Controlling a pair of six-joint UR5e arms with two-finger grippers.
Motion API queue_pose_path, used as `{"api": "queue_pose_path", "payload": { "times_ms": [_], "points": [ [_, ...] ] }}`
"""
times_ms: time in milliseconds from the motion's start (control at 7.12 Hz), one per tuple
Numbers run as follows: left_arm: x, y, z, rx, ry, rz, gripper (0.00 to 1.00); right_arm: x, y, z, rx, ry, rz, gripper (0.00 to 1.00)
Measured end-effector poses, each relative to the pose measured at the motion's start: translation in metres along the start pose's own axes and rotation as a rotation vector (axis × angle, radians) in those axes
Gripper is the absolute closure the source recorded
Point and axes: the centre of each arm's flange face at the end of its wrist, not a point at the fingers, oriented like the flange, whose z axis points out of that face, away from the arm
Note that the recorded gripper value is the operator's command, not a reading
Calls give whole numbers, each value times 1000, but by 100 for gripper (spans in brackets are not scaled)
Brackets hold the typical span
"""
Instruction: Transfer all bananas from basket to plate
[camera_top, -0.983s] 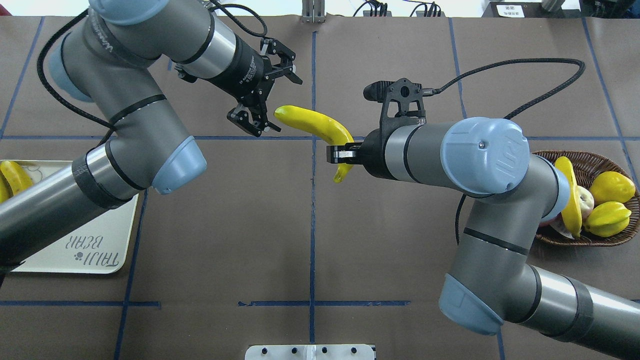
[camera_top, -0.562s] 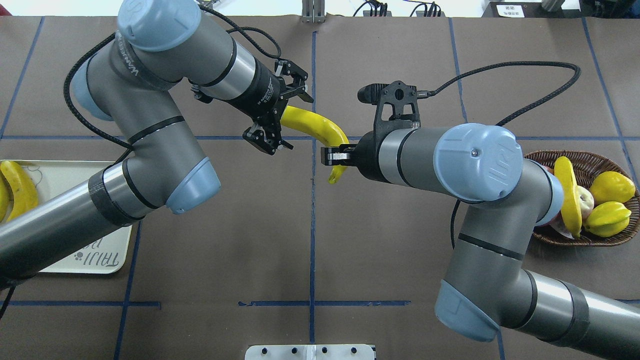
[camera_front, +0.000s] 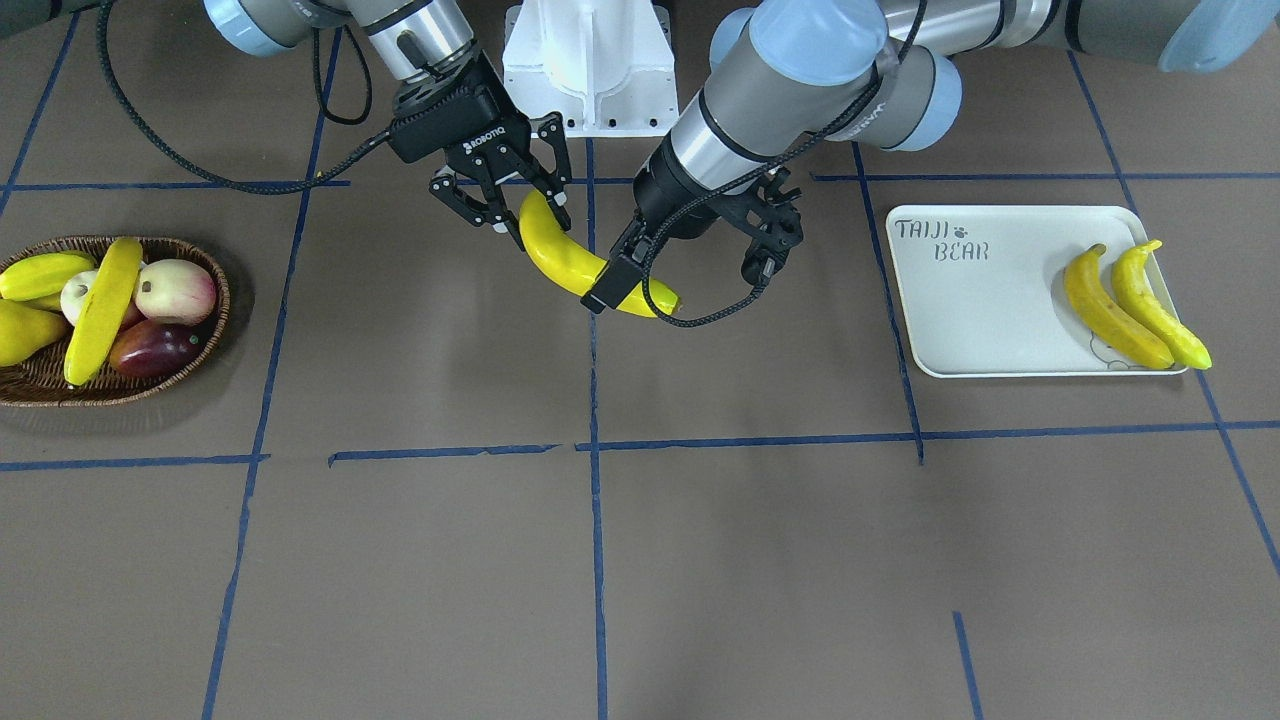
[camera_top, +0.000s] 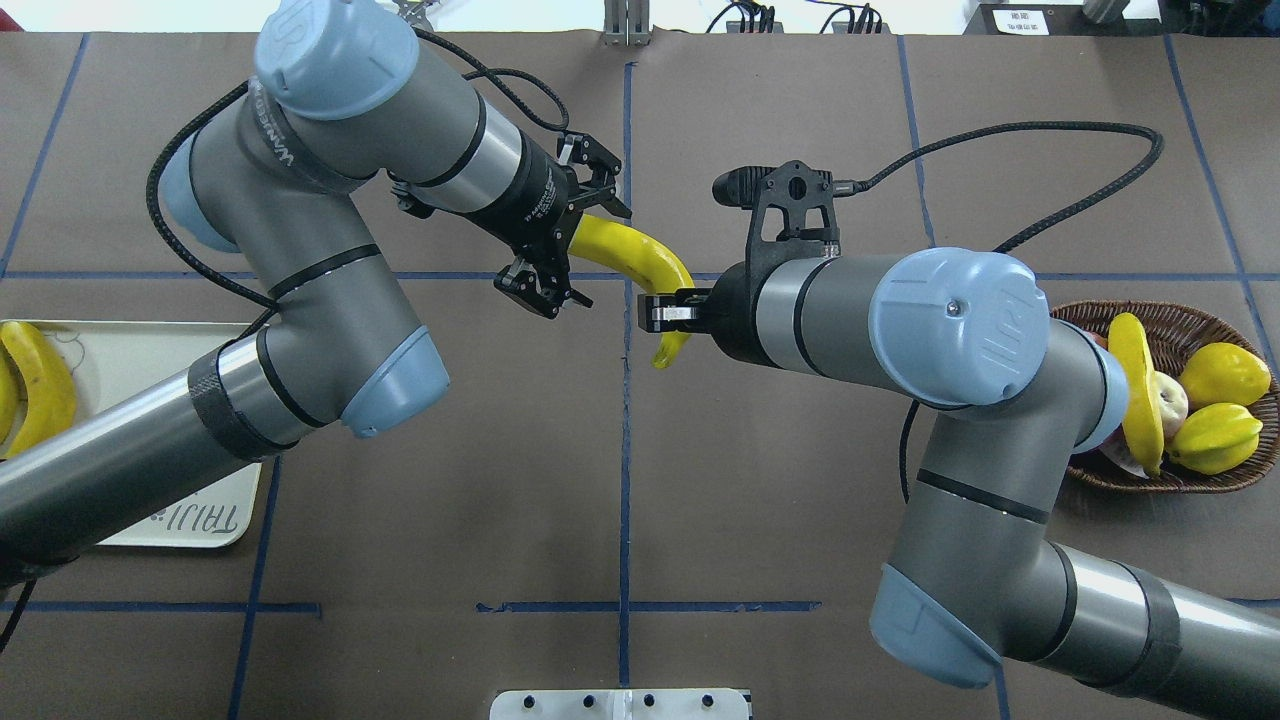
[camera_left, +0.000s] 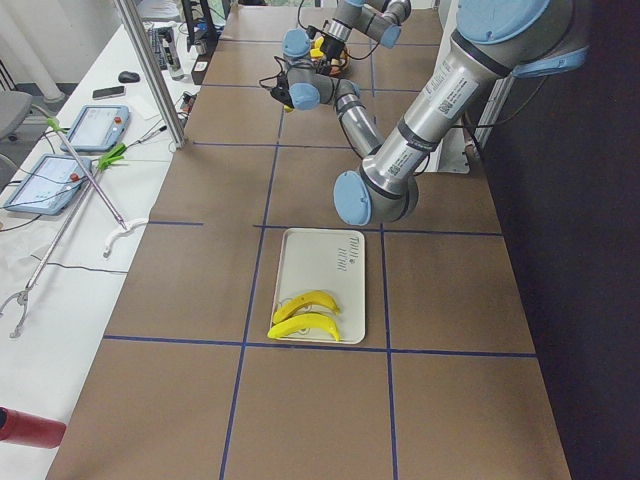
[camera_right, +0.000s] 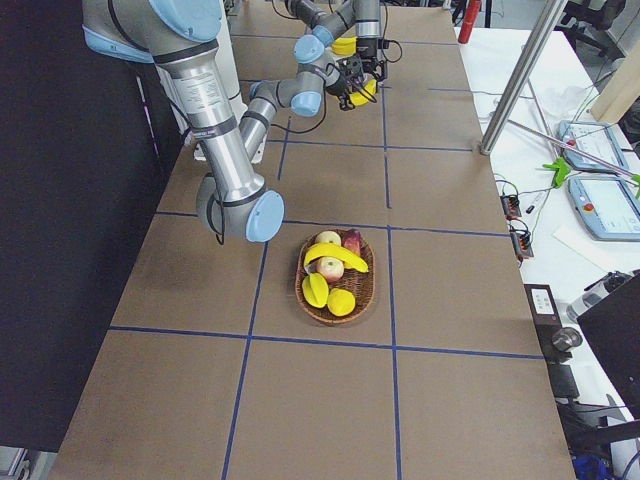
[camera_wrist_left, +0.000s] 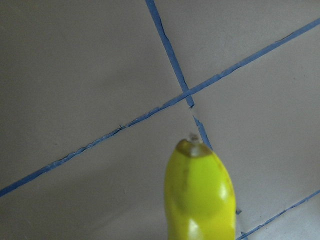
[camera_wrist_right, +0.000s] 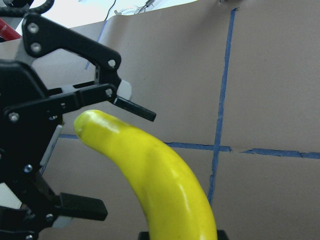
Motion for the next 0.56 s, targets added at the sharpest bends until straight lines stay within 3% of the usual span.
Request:
{"api": "queue_pose_path", "payload": {
  "times_ms": [281, 421, 562],
  "points": [
    [0, -1, 1, 1, -1, -1, 14, -3, 0, -4, 2, -9, -3, 99],
    [0, -1, 1, 1, 0, 0, 24, -4, 2, -4, 2, -12, -5, 99],
    [0, 0, 0, 0, 0, 1, 81, -6, 6, -4, 3, -13, -7, 97]
  ]
}}
